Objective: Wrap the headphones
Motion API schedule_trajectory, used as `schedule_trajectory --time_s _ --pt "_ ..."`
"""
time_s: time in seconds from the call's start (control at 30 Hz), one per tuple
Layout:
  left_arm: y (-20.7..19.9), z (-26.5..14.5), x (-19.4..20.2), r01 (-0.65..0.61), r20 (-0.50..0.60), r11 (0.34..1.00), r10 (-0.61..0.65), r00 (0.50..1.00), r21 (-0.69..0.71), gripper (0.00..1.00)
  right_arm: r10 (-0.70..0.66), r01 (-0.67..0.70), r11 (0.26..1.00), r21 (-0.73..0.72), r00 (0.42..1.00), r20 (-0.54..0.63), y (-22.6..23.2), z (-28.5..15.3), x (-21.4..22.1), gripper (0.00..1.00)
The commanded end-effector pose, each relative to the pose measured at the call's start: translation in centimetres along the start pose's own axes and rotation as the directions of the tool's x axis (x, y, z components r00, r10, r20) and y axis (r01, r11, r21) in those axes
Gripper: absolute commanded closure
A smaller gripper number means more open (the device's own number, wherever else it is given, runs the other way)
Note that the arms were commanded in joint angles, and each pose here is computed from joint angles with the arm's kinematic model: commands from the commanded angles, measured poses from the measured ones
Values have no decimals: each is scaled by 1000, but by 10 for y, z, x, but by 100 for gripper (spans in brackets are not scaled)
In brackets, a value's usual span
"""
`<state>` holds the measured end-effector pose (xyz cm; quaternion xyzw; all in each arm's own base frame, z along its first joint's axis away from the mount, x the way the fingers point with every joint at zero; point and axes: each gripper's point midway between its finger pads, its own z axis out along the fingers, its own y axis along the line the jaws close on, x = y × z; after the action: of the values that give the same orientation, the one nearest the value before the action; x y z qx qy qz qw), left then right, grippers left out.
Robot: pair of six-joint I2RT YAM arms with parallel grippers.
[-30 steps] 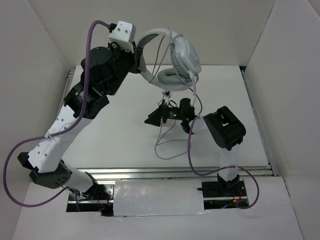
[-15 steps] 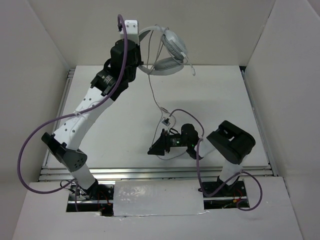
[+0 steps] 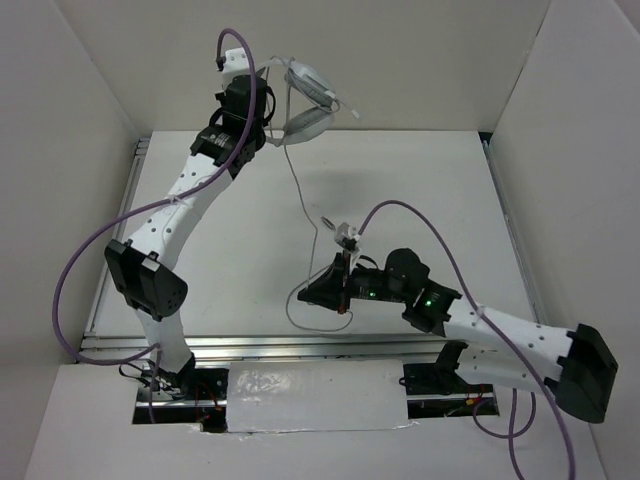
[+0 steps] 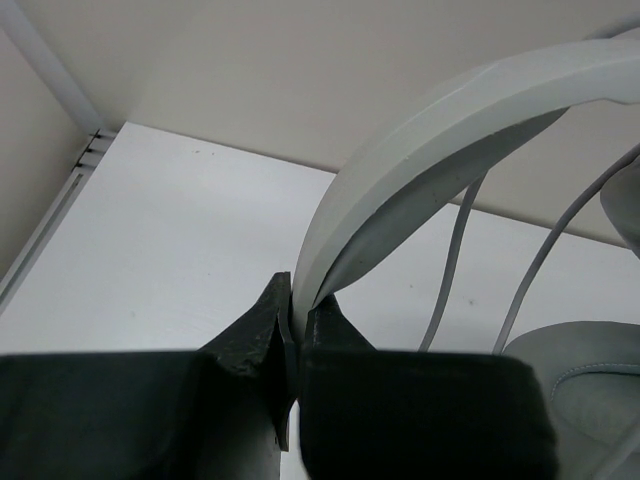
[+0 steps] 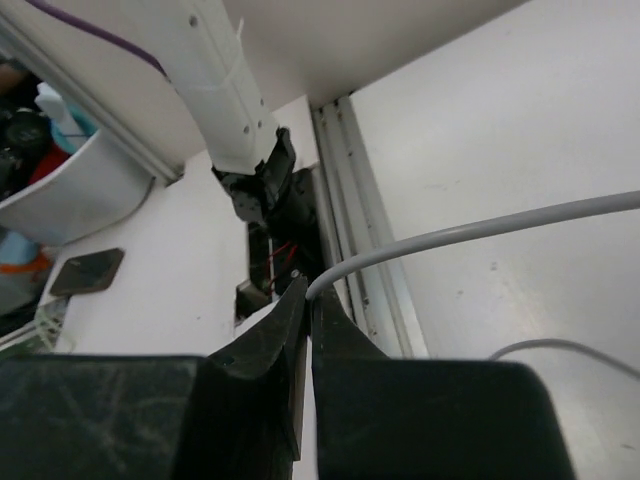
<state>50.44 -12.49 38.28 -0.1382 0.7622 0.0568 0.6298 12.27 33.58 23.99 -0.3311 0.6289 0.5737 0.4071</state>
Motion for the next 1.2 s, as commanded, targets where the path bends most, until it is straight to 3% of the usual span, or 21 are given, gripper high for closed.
schedule_trajectory --time_s 0.0,0.13,0.27,0.53,0.63,0.8,0.97,1.03,1.17 --pt "10 9 -35 167 115 984 -159 981 -62 100 -80 87 976 201 996 -42 -13 -22 -13 100" --pt "8 4 -37 155 141 986 -145 979 -68 100 -88 102 934 342 994 -57 -27 -37 -23 100" --pt "7 -2 -43 149 156 986 -137 978 -69 100 -161 160 912 378 987 -31 -9 -45 -66 100" --pt "12 18 30 -31 1 984 32 999 -174 100 -378 315 754 577 926 -11 6 -82 -171 100" --pt "2 20 62 -128 -56 986 122 991 -104 100 -460 400 644 652 884 -88 -4 -95 -192 100" --pt "-8 -5 114 -340 -109 940 342 933 37 100 -544 451 364 815 813 -208 -40 -134 -226 100" --pt "-18 -36 142 -467 -81 851 497 864 241 100 -595 491 308 815 768 -238 -53 -145 -249 100" --pt "-28 -51 155 -463 -69 807 520 851 367 100 -591 478 249 842 764 -259 -66 -157 -258 100" --pt "-32 -73 156 -427 -34 774 499 866 468 100 -596 437 186 880 762 -252 -86 -177 -274 100"
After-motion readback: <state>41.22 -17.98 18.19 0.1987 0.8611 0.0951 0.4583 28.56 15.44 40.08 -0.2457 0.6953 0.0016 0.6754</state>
